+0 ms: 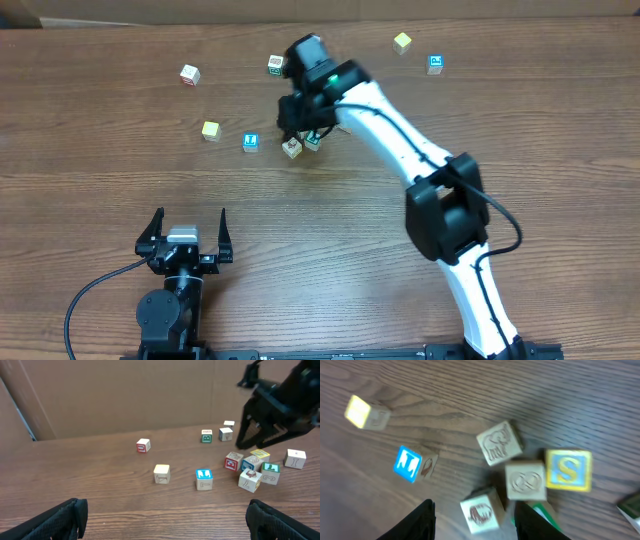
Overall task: Form a circle
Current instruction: 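Reach the right gripper over the central block cluster toward the pretzel block, then grasp the pretzel-picture block with the right gripper and lift, then carry the pretzel block toward the front and lower it onto the table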
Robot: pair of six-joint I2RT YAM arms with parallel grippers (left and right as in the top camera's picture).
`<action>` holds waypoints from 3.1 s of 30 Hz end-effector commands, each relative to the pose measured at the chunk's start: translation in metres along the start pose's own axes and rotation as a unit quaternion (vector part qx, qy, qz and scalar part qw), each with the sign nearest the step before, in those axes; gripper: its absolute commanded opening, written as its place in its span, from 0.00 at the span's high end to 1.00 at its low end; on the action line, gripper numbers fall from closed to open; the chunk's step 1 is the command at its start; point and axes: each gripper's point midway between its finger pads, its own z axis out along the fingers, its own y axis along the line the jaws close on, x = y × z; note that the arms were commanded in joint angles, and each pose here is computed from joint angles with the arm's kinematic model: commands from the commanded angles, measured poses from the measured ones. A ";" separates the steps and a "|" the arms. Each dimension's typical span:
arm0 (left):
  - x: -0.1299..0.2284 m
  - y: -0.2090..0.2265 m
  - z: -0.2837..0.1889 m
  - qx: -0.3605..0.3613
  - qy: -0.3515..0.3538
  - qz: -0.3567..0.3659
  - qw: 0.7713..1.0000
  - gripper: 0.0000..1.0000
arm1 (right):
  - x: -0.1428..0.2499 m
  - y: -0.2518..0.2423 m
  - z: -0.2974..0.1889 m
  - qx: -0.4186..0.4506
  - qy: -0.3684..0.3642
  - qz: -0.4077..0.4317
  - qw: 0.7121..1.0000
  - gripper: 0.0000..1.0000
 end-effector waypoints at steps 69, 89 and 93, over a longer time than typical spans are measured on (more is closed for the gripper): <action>-0.001 0.003 0.000 -0.007 -0.004 0.012 1.000 0.00 | 0.065 -0.101 -0.193 0.128 0.091 0.144 0.977 0.81; -0.001 0.003 0.000 -0.008 -0.004 0.012 1.000 0.00 | 0.180 -0.112 -0.080 0.079 0.253 0.184 0.947 0.76; -0.001 0.003 0.000 -0.007 -0.004 0.012 1.000 0.00 | 0.184 -0.104 -0.067 0.048 0.251 0.189 0.948 0.74</action>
